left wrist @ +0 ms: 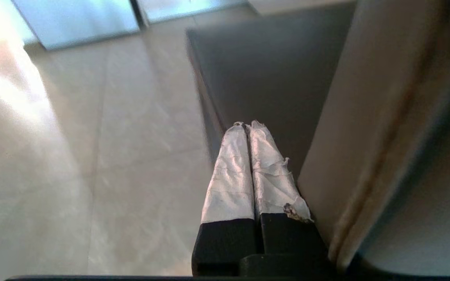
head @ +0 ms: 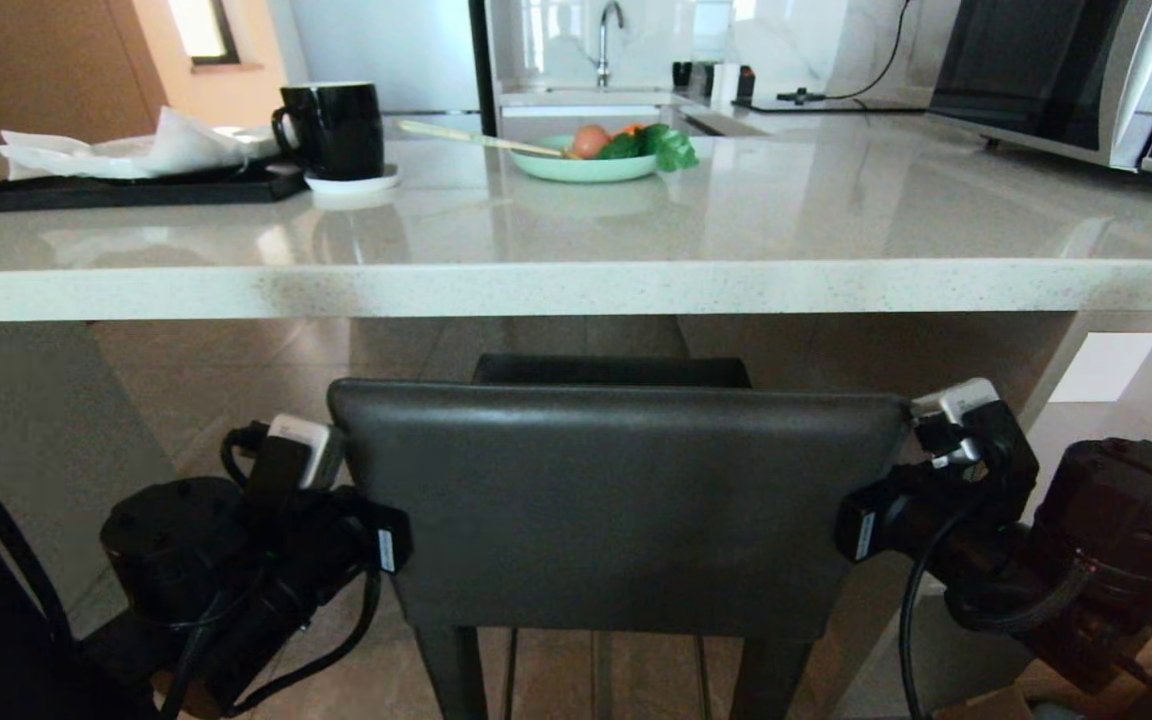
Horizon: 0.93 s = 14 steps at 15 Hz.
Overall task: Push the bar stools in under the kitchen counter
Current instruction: Push the gray chair back under the dining table
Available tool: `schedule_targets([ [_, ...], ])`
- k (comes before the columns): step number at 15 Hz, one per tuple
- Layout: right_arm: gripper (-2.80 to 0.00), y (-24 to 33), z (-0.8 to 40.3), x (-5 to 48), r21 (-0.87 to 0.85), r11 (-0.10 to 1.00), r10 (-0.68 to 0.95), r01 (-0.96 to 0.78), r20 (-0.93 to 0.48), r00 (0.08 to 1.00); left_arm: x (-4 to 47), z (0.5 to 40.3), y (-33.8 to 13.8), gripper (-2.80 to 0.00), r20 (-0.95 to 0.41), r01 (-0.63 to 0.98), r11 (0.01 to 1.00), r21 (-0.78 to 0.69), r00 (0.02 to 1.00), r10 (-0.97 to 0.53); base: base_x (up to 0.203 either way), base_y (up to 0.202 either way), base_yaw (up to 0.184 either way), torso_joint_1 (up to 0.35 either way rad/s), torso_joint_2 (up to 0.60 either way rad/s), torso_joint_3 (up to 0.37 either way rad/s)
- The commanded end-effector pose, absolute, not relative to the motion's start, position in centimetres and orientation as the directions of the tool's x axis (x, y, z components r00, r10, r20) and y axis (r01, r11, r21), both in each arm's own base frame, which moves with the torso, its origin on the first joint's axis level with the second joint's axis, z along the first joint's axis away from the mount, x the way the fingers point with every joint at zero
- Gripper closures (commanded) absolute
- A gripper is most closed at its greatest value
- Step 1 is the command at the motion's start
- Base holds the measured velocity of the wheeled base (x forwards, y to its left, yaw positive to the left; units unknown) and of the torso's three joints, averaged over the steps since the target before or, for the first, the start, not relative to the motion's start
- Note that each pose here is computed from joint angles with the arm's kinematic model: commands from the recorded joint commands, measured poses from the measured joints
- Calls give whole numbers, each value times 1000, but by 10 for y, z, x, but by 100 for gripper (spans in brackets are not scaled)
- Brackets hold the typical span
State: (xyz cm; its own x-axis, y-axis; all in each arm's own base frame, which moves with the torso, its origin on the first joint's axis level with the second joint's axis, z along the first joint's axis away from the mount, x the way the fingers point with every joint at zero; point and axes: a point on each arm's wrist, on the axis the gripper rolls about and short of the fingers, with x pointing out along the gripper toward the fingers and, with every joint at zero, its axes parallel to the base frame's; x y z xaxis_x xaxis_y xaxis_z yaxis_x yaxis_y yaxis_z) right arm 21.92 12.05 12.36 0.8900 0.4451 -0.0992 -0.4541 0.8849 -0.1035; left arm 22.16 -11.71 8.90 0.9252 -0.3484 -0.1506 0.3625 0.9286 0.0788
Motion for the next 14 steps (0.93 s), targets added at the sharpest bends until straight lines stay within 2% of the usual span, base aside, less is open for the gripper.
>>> schedule_targets([
  [1,0,114,129,209,-102,892,434,-440,-75,898,208,101,-109,0,-107,345,938,33,934,-340,0,0,0,0,0,0],
  [3,0,105,131,196,-97,900,420,-425,-68,905,195,102,-92,0,-122,281,960,1,952,-279,0,0,0,0,0,0],
  [7,0,86,148,187,-89,945,318,-315,12,948,188,126,-67,0,-10,164,986,-25,986,-164,0,0,0,0,0,0],
  [11,0,78,163,174,-83,957,286,-280,76,955,178,129,-61,0,2,152,988,-27,988,-152,0,0,0,0,0,0],
  [14,0,69,162,161,-83,965,255,-250,68,964,169,134,-53,0,29,125,992,-33,992,-124,0,0,0,0,0,0],
])
